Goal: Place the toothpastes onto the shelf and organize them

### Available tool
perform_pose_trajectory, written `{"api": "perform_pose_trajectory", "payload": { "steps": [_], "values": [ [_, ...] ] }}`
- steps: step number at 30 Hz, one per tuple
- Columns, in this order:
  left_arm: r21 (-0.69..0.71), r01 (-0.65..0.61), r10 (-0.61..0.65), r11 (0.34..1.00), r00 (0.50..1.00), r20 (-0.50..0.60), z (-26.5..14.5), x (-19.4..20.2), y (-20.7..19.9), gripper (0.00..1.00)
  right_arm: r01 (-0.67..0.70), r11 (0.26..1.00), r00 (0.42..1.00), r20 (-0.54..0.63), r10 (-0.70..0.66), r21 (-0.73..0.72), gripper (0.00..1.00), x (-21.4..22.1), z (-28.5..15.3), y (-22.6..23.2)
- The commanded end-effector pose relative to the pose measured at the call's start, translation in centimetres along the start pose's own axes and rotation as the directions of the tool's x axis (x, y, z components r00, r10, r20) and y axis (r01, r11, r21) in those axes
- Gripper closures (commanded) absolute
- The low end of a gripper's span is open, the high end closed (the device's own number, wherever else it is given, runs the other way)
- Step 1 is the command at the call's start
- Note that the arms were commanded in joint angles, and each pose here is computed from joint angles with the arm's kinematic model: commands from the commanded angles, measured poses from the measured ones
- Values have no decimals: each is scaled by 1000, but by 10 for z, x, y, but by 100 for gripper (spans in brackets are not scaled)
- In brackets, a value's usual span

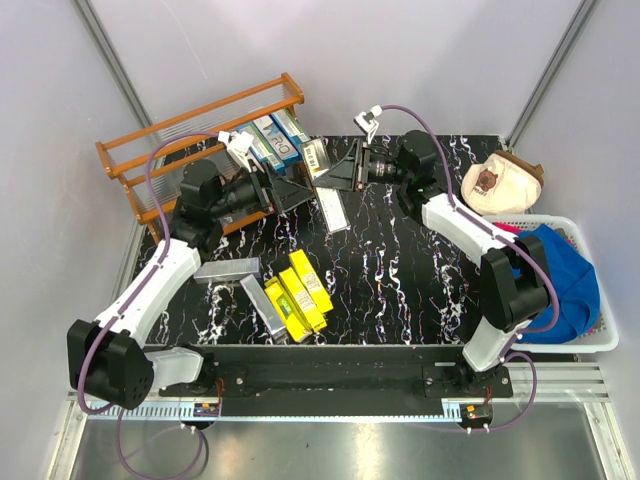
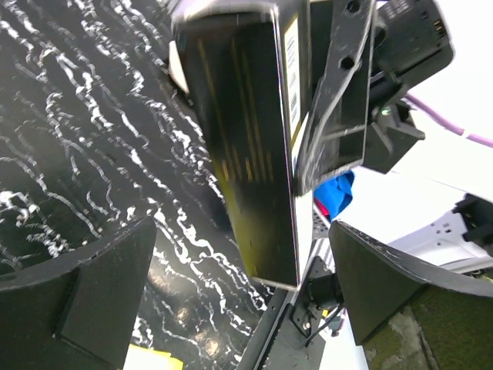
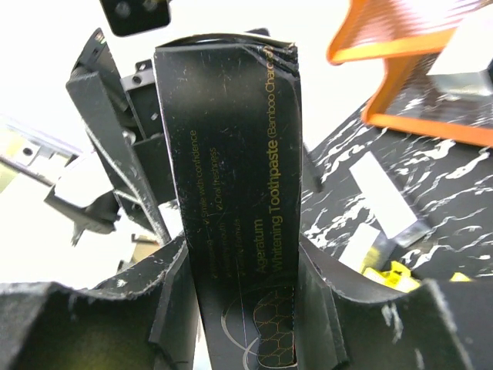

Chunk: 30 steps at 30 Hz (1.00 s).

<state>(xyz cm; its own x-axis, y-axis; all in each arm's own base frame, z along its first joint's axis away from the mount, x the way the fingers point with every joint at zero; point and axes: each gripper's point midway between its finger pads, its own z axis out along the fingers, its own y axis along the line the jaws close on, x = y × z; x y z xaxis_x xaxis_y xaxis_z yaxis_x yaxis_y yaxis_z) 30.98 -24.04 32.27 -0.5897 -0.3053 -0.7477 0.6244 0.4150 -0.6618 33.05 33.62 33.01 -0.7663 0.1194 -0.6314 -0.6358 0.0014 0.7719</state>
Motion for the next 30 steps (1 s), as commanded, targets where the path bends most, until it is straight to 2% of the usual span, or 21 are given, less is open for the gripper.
{"api": "perform_pose_trajectory", "payload": {
  "steps": [1, 10, 13, 15, 16, 22, 23, 26, 27, 30],
  "values": [
    [99, -64, 59, 993, 997, 57, -4, -15, -25, 1, 50, 995, 998, -33, -53, -91, 63, 5, 1, 30],
    [138, -64, 49, 988, 993, 105, 1, -27, -29, 1, 24, 993, 994, -99, -36, -116, 64, 33, 5, 37],
    [146, -50, 37, 988, 995, 91, 5, -27, -28, 5, 25, 991, 992, -118, -40, -129, 64, 39, 6, 41],
    [153, -33, 20, 988, 996, 87, 7, -27, -27, 10, 28, 989, 990, -131, -47, -143, 64, 42, 9, 46],
    [157, -29, 15, 987, 996, 88, 7, -26, -27, 16, 32, 989, 990, -130, -51, -145, 63, 43, 10, 46],
    [201, -21, 0, 979, 995, 103, 6, -28, -33, 31, 28, 984, 987, -151, -55, -174, 61, 45, 17, 53],
    [211, -24, 0, 977, 994, 112, 5, -30, -35, 40, 29, 984, 987, -153, -56, -177, 60, 45, 17, 53],
    [223, -32, 3, 974, 991, 131, 0, -35, -40, 54, 19, 985, 988, -147, -44, -171, 56, 45, 17, 49],
    [220, -28, -3, 975, 990, 140, -2, -37, -40, 63, 21, 985, 989, -143, -45, -169, 53, 45, 17, 48],
    [215, -28, -8, 976, 986, 165, -8, -42, -39, 71, 35, 987, 991, -124, -54, -155, 46, 43, 18, 46]
  ]
}}
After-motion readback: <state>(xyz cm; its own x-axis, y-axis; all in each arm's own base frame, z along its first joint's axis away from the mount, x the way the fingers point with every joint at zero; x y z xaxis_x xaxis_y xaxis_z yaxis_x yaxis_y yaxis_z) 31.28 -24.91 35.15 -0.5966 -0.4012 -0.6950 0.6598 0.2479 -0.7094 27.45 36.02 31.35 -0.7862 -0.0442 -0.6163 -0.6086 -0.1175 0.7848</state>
